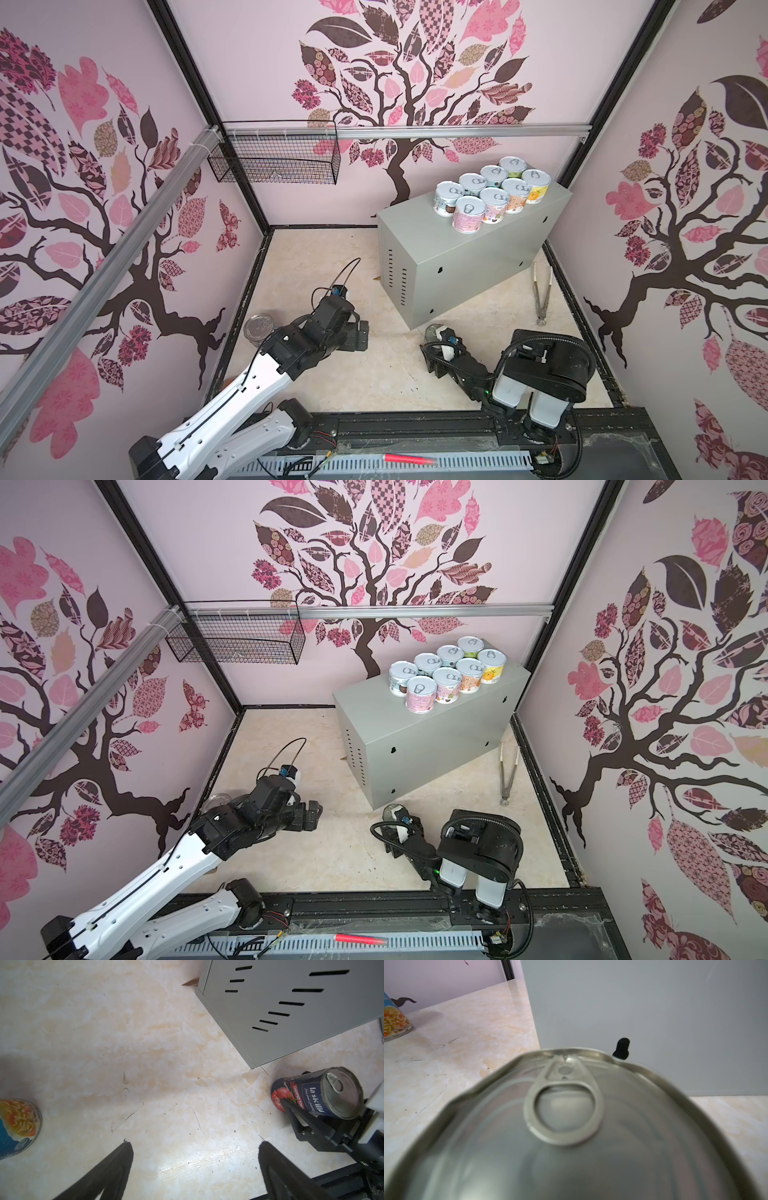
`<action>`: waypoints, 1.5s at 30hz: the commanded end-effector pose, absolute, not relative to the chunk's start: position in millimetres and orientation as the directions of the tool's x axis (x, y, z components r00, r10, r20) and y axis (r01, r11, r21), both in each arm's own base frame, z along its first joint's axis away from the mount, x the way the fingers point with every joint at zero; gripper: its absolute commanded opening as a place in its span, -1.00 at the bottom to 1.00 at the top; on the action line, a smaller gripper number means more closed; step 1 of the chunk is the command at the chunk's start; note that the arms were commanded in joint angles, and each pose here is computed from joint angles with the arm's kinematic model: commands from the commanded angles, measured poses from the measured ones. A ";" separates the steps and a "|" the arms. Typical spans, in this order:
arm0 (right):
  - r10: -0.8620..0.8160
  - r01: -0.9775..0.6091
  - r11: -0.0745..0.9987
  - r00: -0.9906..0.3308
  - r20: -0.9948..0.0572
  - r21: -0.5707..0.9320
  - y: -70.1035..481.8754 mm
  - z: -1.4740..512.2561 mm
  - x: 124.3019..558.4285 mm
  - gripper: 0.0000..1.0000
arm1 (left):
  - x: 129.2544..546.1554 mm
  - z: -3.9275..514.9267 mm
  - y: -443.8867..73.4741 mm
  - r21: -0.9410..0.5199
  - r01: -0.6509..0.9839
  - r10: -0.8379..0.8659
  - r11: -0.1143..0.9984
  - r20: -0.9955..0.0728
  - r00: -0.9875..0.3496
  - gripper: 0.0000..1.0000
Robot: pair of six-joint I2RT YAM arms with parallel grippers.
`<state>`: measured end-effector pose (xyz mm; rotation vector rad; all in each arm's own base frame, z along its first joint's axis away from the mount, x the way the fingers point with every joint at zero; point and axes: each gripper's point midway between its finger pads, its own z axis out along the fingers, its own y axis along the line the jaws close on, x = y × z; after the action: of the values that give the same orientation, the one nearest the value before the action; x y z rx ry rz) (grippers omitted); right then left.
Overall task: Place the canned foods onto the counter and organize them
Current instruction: 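Lift the red tomato-label can with the right gripper up toward the cabinet top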
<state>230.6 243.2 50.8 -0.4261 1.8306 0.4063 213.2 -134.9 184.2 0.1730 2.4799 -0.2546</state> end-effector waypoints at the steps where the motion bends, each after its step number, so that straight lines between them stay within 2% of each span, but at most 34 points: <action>1: -0.005 -0.466 0.877 -0.246 -0.969 0.114 242.6 75.4 234.2 0.50 | 215.4 179.3 -131.4 -0.125 0.174 0.062 0.977 -0.612 -0.789 0.96; 10: -0.032 -0.503 0.856 -0.289 -0.957 0.124 241.1 95.6 223.8 0.25 | 214.1 187.4 -128.7 -0.140 0.173 0.045 0.975 -0.638 -0.769 0.96; 18: -0.020 -0.470 0.876 -0.263 -0.965 0.110 218.8 125.9 219.6 0.16 | 211.0 199.1 -127.5 -0.167 0.185 0.026 0.968 -0.669 -0.743 0.96; 26: 0.052 -0.479 0.857 -0.284 -0.957 0.189 203.6 157.1 206.2 0.01 | 206.8 211.8 -129.0 -0.194 0.207 0.020 0.959 -0.682 -0.731 0.96; 37: -0.014 -0.556 0.813 -0.317 -0.948 0.174 184.3 257.9 178.3 -0.02 | 198.2 260.4 -130.4 -0.220 0.265 0.031 0.939 -0.713 -0.701 0.96; 45: -0.088 -0.638 0.755 -0.324 -0.942 0.149 192.0 333.1 164.2 -0.02 | 195.4 305.6 -134.3 -0.213 0.320 0.066 0.923 -0.732 -0.678 0.96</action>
<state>170.6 192.6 296.5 -0.5358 1.8822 0.5765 201.2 -136.1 289.1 0.2254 2.3053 -0.4150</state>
